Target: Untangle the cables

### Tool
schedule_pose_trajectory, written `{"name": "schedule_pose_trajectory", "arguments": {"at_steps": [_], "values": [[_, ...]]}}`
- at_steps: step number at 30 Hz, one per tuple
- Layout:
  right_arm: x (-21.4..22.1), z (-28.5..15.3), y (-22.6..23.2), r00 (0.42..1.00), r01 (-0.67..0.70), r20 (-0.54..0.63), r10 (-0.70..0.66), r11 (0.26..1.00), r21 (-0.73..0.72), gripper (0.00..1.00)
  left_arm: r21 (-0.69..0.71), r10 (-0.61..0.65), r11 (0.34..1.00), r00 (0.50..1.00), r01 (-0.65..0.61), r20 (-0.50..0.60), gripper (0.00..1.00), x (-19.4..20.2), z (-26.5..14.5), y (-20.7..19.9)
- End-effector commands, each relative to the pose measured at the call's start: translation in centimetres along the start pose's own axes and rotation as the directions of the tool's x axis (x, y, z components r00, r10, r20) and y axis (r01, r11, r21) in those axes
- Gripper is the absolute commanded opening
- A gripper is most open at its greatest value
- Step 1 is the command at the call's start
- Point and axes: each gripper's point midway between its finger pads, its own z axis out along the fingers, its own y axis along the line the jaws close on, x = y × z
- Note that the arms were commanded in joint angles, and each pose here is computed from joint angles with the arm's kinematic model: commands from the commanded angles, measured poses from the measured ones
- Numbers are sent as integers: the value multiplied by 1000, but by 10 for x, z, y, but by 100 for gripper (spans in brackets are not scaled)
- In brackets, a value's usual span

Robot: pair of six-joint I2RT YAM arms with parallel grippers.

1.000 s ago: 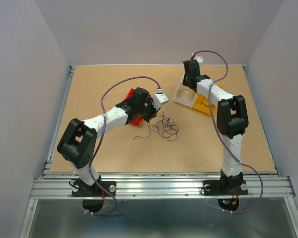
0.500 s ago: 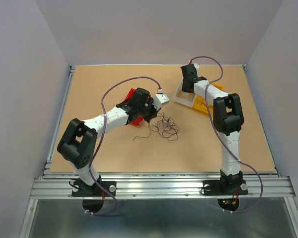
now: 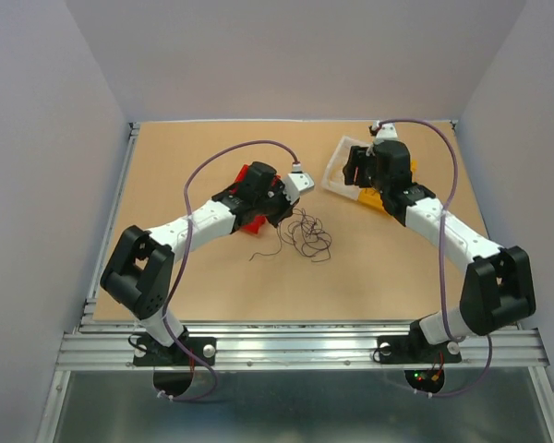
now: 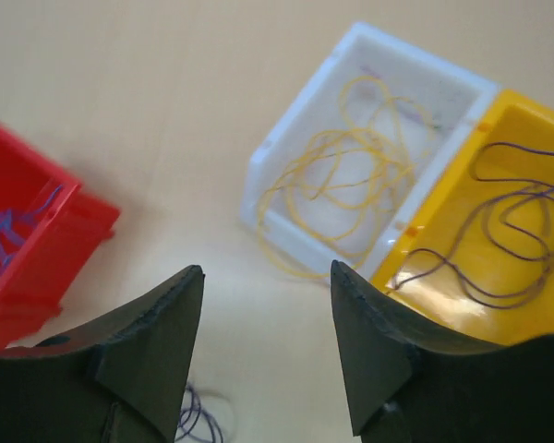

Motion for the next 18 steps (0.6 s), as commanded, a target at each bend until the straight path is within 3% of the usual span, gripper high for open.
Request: {"name": "schedule_pose_trajectory", "arguments": {"at_steps": [1,4,8,18], "values": [[29,-19,60,995,95,35,-88,915,-393,58,4,37,999,991,-37,131,5,-41,-30,-7],[55,-35,85,996,68,-13,-88,846,-530,56,-6,49,999,981,-49,185,5,-54,-41,-9],[71,-39,97,995,79,-3,-100,805,-588,64,-17,54,999,976,-52,210,5,-60,-49,-9],[91,-41,125,989,102,-4,-149,696,-711,64,-31,53,998,978,-47,204,5,-58,-46,-6]]}}
